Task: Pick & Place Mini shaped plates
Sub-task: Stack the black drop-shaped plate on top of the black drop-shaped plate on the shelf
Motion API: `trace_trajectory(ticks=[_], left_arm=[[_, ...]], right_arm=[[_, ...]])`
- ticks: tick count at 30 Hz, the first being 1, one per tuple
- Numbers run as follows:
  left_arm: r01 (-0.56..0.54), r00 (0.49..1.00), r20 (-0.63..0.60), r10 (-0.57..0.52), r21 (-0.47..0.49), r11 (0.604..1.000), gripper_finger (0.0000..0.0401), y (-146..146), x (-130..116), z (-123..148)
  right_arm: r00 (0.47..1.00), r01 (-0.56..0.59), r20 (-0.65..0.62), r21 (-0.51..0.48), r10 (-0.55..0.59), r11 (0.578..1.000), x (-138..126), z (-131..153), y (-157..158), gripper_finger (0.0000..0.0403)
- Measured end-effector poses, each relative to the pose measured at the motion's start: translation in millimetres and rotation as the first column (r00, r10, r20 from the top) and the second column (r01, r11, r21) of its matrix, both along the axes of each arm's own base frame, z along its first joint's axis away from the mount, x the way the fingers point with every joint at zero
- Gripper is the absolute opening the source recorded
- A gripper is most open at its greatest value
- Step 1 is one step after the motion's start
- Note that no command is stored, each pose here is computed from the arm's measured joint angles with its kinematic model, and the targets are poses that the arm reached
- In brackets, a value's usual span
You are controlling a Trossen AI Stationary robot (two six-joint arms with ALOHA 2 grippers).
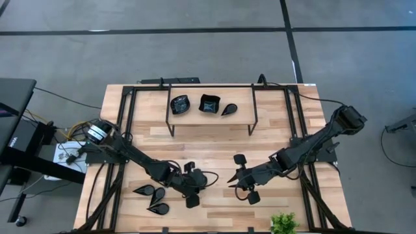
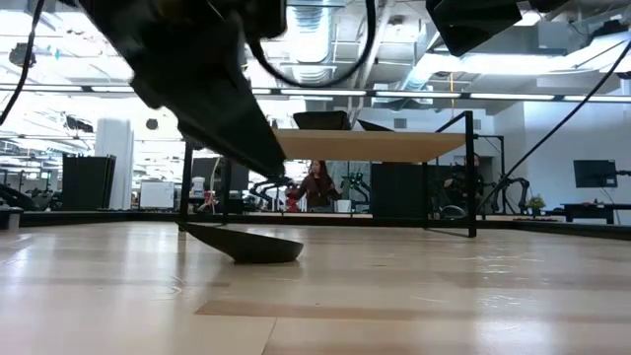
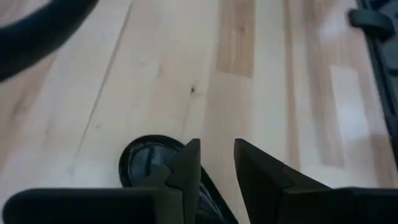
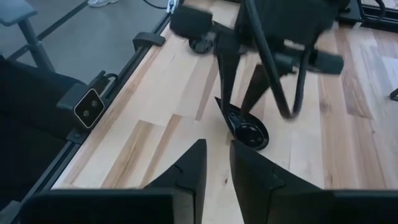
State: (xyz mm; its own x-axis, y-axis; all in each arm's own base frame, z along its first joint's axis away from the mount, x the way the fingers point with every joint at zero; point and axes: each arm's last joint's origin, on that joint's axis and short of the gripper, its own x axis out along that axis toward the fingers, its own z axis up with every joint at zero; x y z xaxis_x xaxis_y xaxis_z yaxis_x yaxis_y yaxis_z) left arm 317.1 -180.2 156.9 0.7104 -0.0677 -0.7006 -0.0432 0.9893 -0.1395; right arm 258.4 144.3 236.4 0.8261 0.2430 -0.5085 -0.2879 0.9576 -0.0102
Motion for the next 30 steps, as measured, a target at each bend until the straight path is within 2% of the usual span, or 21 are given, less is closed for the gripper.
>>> trace_trajectory(ticks=[3, 8, 18, 26, 30], left_arm=[[-0.031, 1.000, 0.000, 0.031, -0.027, 0.999, 0.0099, -1, 6, -13], [-0.033, 0.999, -0.037, 0.032, -0.010, 0.999, 0.0099, -3, 7, -30], [-0.091, 0.995, -0.040, 0.090, -0.016, 0.996, 0.0099, 1, 6, -34], [-0.118, 0.992, -0.044, 0.119, 0.030, 0.993, 0.0098, 6, 0, -42], [-0.111, 0.993, -0.038, 0.113, 0.055, 0.992, 0.0084, 7, 1, -42]], right_arm=[[1.000, 0.000, 0.006, 0.004, 0.000, 1.000, 0, 1, 0, 0.0066], [1.000, 0.000, 0.006, 0.003, 0.000, 1.000, 0, 1, 0, 0.0066], [1.000, 0.000, 0.003, 0.002, 0.000, 1.000, 0, 0, 0, 0.0066], [1.000, 0.000, 0.003, 0.002, 0.000, 1.000, 0, 0, 0, 0.0066], [1.000, 0.000, 0.004, 0.002, 0.000, 1.000, 0, 0, 0, 0.0066]])
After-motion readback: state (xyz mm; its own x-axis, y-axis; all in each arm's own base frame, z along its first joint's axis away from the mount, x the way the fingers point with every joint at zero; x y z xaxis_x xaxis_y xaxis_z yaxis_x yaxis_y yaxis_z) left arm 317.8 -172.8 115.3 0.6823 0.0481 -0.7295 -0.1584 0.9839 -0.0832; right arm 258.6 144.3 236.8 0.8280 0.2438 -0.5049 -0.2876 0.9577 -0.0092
